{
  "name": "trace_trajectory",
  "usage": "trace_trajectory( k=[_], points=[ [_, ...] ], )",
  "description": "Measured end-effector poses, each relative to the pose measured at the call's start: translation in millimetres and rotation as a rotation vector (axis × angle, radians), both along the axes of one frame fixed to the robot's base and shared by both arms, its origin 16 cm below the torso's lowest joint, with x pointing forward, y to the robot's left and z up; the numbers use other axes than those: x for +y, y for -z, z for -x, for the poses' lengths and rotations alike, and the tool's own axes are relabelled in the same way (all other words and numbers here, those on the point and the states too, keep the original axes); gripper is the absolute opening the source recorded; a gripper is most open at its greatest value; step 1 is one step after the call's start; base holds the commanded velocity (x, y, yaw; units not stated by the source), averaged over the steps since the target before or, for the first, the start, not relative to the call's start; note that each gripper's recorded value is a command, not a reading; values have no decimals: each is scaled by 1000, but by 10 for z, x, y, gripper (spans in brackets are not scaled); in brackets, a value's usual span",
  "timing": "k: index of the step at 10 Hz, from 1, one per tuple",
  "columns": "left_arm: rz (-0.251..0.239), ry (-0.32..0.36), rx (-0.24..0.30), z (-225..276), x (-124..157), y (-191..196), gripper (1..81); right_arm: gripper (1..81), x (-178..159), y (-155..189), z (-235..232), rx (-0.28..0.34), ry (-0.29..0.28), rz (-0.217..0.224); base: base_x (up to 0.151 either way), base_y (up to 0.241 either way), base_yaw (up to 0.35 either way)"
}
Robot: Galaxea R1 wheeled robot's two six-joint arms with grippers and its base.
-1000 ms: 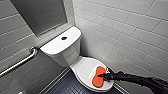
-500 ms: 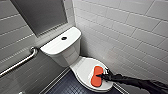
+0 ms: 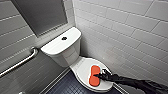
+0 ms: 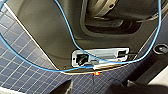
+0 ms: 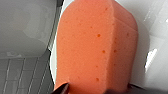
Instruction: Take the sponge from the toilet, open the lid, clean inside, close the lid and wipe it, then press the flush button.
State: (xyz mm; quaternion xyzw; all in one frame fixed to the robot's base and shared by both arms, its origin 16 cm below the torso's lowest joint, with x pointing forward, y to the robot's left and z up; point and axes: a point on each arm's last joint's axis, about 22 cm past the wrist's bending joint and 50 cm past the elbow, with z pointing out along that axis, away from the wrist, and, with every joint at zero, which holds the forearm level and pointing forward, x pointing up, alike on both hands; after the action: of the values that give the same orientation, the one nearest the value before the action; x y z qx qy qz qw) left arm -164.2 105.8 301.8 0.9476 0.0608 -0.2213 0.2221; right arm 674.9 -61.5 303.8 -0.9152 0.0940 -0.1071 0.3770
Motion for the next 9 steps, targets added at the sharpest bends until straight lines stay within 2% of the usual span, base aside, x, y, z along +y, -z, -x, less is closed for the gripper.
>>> trace_trajectory(
  k=[1,2,3,7,9],
  points=[
    [0,0,-2,-5,0,4,811,811,-2,6,5,-1,1,2,0,0,0],
    [0,0,-1,3,0,0,811,10,-5,20,14,-12,-11,11,0,0,0],
    [1,-1,1,11,-7,-9,811,10,-69,178,100,0,47,34,0,0,0],
    [2,-2,4,32,-17,-25,811,10,-79,178,99,-5,47,35,0,0,0],
    [5,-6,0,19,-56,-26,811,10,-145,108,141,-6,28,21,0,0,0]
  ],
)
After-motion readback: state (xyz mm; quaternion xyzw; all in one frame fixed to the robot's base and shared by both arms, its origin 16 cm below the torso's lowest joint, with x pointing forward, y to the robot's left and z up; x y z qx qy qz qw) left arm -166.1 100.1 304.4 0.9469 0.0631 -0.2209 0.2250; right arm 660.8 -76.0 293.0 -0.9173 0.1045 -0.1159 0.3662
